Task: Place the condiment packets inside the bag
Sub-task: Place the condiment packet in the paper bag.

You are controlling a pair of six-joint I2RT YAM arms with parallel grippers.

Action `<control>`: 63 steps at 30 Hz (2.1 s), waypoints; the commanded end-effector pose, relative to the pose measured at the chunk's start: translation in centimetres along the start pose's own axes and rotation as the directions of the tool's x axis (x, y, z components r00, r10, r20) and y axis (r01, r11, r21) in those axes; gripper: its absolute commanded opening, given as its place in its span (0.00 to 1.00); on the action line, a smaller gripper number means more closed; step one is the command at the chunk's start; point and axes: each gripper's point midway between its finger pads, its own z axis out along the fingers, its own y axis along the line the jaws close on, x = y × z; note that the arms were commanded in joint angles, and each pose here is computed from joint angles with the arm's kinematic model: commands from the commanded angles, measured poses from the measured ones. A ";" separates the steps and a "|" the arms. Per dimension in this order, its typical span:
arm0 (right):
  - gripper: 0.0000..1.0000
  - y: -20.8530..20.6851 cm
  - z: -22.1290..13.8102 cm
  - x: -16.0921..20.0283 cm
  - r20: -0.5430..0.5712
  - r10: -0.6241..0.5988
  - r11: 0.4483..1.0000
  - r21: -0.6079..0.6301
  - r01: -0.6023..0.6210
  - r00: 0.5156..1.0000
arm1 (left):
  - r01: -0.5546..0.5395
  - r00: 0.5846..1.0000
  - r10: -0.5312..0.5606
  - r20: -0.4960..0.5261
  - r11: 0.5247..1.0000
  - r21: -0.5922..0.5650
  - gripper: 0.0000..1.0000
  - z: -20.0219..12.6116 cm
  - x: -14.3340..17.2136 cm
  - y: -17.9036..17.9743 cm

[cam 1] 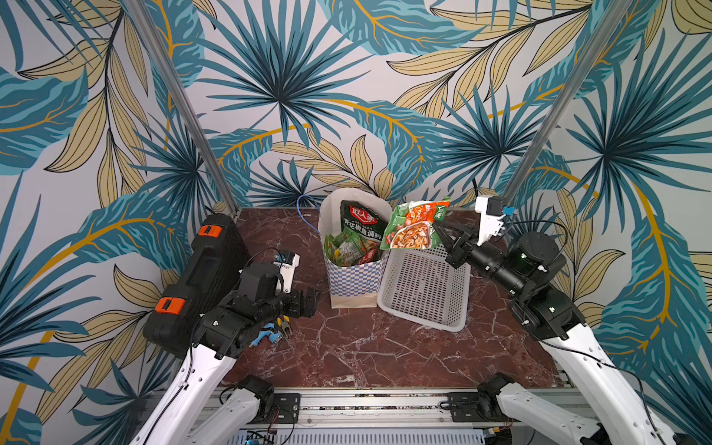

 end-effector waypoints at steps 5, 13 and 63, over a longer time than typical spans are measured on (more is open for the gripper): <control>0.00 -0.1 3.7 0.9 -0.085 -0.119 0.984 0.123 0.129 0.989 | -0.010 1.000 0.010 0.014 1.000 0.003 1.00 0.1 0.2 0.0; 0.00 -1.1 7.5 4.4 -0.252 -0.264 0.902 0.276 0.331 0.931 | -0.010 1.000 0.010 0.014 1.000 0.006 1.00 0.1 0.3 0.0; 1.00 1.3 7.6 5.1 -0.384 -0.247 0.895 0.261 0.362 0.890 | 0.023 0.984 -0.001 0.179 0.992 -0.123 1.00 -4.2 -1.0 2.1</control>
